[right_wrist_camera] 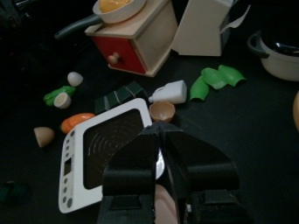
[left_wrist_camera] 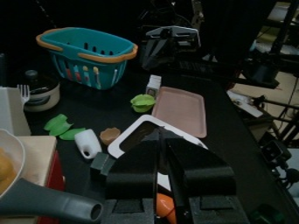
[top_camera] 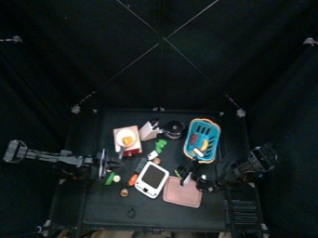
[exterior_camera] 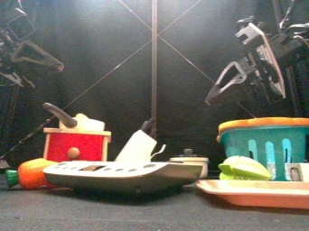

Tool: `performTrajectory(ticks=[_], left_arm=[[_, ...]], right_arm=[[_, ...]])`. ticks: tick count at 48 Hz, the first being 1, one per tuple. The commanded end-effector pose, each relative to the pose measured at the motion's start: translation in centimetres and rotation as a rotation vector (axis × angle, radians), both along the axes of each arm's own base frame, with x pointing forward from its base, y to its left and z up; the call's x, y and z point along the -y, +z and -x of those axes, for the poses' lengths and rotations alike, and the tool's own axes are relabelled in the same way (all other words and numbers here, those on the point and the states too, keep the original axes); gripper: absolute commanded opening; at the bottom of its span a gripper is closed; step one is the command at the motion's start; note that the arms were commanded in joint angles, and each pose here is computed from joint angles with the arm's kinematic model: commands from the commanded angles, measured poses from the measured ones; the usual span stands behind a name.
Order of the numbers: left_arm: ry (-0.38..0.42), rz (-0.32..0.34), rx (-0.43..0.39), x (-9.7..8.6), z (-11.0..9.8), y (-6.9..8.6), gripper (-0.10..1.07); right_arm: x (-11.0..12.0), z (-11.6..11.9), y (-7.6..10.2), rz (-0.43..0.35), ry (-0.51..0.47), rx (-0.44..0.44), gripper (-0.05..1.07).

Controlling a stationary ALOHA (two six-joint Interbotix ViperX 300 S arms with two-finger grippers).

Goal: Move plate left and up

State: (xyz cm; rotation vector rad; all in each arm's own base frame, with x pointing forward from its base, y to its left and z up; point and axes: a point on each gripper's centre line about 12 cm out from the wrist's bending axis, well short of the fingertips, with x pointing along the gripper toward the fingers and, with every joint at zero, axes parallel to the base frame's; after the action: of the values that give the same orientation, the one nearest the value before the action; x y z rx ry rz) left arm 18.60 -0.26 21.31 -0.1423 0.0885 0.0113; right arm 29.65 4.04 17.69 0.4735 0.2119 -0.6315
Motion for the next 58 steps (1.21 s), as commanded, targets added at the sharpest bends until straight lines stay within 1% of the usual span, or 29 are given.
performTrajectory(ticks=[1, 5, 7, 8, 9, 12, 15, 18, 22, 24, 28, 33, 39, 41, 46, 51, 54, 58], left_arm=[[0.004, 0.002, 0.035, 0.0, -0.4, 1.1, 0.48], [-0.001, 0.0, 0.049, 0.1, -0.7, 1.8, 0.48], [-0.007, -0.001, 0.057, 0.2, -1.0, 2.2, 0.48], [-0.008, -0.001, 0.058, 0.2, -1.0, 2.3, 0.48], [-0.013, -0.002, 0.067, 0.3, -1.2, 2.7, 0.48], [-0.025, -0.003, 0.08, 0.6, -1.8, 3.6, 0.48], [-0.038, -0.008, 0.08, 0.9, -2.4, 4.0, 0.48], [-0.051, -0.012, 0.061, 1.2, -3.0, 3.9, 0.48], [-0.072, -0.009, 0.013, 1.8, -4.0, 3.1, 0.48], [-0.09, -0.013, -0.019, 2.2, -4.6, 2.5, 0.48], [-0.124, -0.025, -0.069, 3.2, -5.7, 1.7, 0.48], [-0.162, -0.038, -0.112, 4.3, -7.0, 0.9, 0.49], [-0.199, -0.059, -0.157, 5.6, -8.8, 0.2, 0.54], [-0.205, -0.063, -0.164, 5.9, -9.4, 0.1, 0.56], [-0.214, -0.071, -0.183, 6.4, -10.9, -0.3, 0.62], [-0.212, -0.067, -0.205, 6.7, -12.0, -1.1, 0.65], [-0.21, -0.069, -0.217, 6.9, -12.8, -1.8, 0.66], [-0.209, -0.074, -0.227, 7.0, -13.5, -2.4, 0.66]], right_arm=[[0.0, -0.2, 1.7, -0.026, -0.006, 0.056, 0.5], [0.0, -0.2, 2.1, -0.073, -0.037, 0.064, 0.5], [-0.6, -0.2, 2.5, -0.125, -0.047, 0.067, 0.5], [-0.9, -0.2, 2.5, -0.138, -0.046, 0.067, 0.5], [-1.7, -0.1, 2.6, -0.172, -0.036, 0.06, 0.5], [-3.3, 0.2, 2.6, -0.231, -0.026, 0.045, 0.5], [-5.2, 0.9, 2.3, -0.29, -0.015, 0.013, 0.5], [-6.6, 1.7, 2.0, -0.34, -0.01, -0.015, 0.51], [-8.1, 3.1, 1.3, -0.402, -0.014, -0.068, 0.51], [-9.0, 4.3, 0.6, -0.433, -0.018, -0.111, 0.51], [-10.0, 6.6, -0.5, -0.482, -0.045, -0.177, 0.51], [-11.1, 8.5, -1.1, -0.511, -0.062, -0.234, 0.51], [-12.3, 9.9, -1.7, -0.527, -0.061, -0.282, 0.53], [-12.5, 10.1, -1.8, -0.531, -0.062, -0.29, 0.55], [-13.1, 10.3, -2.1, -0.524, -0.047, -0.308, 0.65], [-13.0, 10.9, -2.8, -0.523, -0.071, -0.338, 0.75], [-12.8, 11.0, -3.1, -0.513, -0.084, -0.346, 0.77], [-12.4, 10.8, -3.3, -0.494, -0.093, -0.344, 0.77]])
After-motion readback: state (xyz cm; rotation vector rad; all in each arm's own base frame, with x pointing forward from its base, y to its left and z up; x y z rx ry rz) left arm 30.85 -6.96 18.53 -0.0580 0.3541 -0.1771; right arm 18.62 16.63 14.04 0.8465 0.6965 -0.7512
